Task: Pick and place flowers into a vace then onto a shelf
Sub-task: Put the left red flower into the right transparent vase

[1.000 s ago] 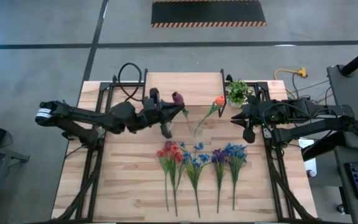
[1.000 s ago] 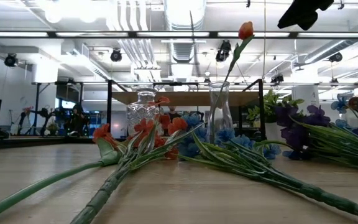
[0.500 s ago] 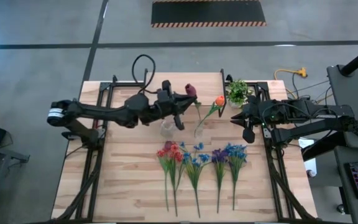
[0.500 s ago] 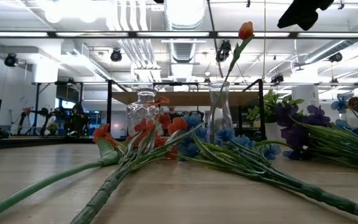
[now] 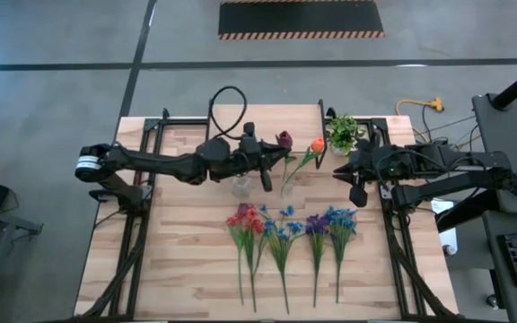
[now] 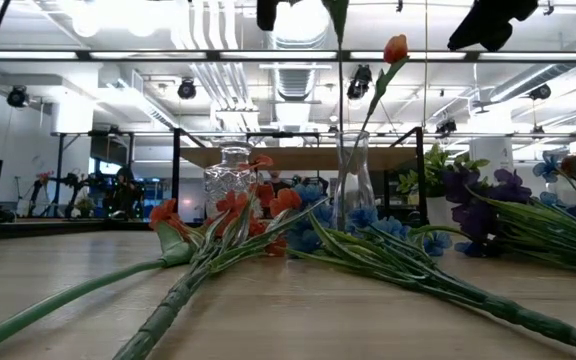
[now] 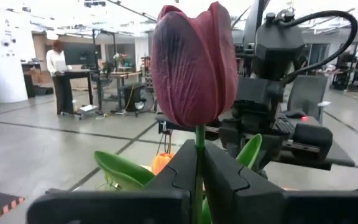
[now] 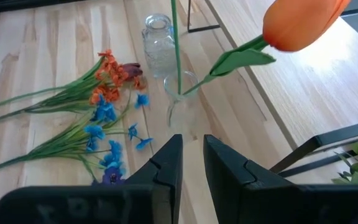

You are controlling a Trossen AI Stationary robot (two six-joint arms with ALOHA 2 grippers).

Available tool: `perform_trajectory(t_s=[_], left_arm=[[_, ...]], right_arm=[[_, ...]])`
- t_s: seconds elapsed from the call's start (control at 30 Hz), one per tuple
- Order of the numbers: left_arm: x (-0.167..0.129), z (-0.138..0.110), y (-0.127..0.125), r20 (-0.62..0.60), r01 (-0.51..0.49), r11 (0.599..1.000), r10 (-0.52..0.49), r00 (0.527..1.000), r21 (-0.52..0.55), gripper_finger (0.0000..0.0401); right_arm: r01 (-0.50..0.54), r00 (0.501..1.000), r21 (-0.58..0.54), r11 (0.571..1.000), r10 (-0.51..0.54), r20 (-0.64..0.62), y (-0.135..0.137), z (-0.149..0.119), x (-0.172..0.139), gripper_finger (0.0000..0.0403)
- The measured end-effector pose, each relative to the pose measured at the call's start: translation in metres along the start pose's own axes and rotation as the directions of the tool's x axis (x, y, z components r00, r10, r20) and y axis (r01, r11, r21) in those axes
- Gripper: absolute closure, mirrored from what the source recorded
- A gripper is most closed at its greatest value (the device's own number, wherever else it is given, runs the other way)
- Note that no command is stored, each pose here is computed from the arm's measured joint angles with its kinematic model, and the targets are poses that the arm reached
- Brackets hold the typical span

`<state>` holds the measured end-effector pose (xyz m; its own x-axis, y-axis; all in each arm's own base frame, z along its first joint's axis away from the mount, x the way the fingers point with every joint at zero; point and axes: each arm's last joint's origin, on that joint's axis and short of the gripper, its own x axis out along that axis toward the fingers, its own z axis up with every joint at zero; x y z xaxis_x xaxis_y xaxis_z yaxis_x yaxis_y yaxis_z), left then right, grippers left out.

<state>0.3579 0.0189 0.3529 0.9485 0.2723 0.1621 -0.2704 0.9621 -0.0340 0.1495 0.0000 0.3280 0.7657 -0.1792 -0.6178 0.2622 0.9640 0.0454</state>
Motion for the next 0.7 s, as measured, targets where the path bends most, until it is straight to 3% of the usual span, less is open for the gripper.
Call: perform_trajectory(t_s=[0.17,0.4,0.57,0.7], left_arm=[[0.005,-0.013,0.0,-0.053,-0.004,1.0,0.004,0.999,0.013,0.0376],[0.007,-0.022,0.004,-0.117,-0.012,1.0,0.011,0.993,-0.009,0.0318],[0.008,-0.031,0.015,-0.245,-0.04,0.995,0.017,0.969,-0.088,0.0284],[0.008,-0.033,0.025,-0.281,-0.013,0.982,-0.042,0.959,-0.19,0.0268]], right_arm=[[0.003,1.0,-0.002,1.0,-0.003,-0.015,0.0,-0.003,0.003,0.0346],[0.004,1.0,0.004,1.0,-0.004,-0.018,0.0,-0.004,0.004,0.0346],[0.004,1.0,0.004,1.0,-0.004,-0.017,0.0,-0.004,0.004,0.0346],[0.002,1.0,0.006,1.0,-0.002,-0.008,0.0,-0.003,0.004,0.0346]])
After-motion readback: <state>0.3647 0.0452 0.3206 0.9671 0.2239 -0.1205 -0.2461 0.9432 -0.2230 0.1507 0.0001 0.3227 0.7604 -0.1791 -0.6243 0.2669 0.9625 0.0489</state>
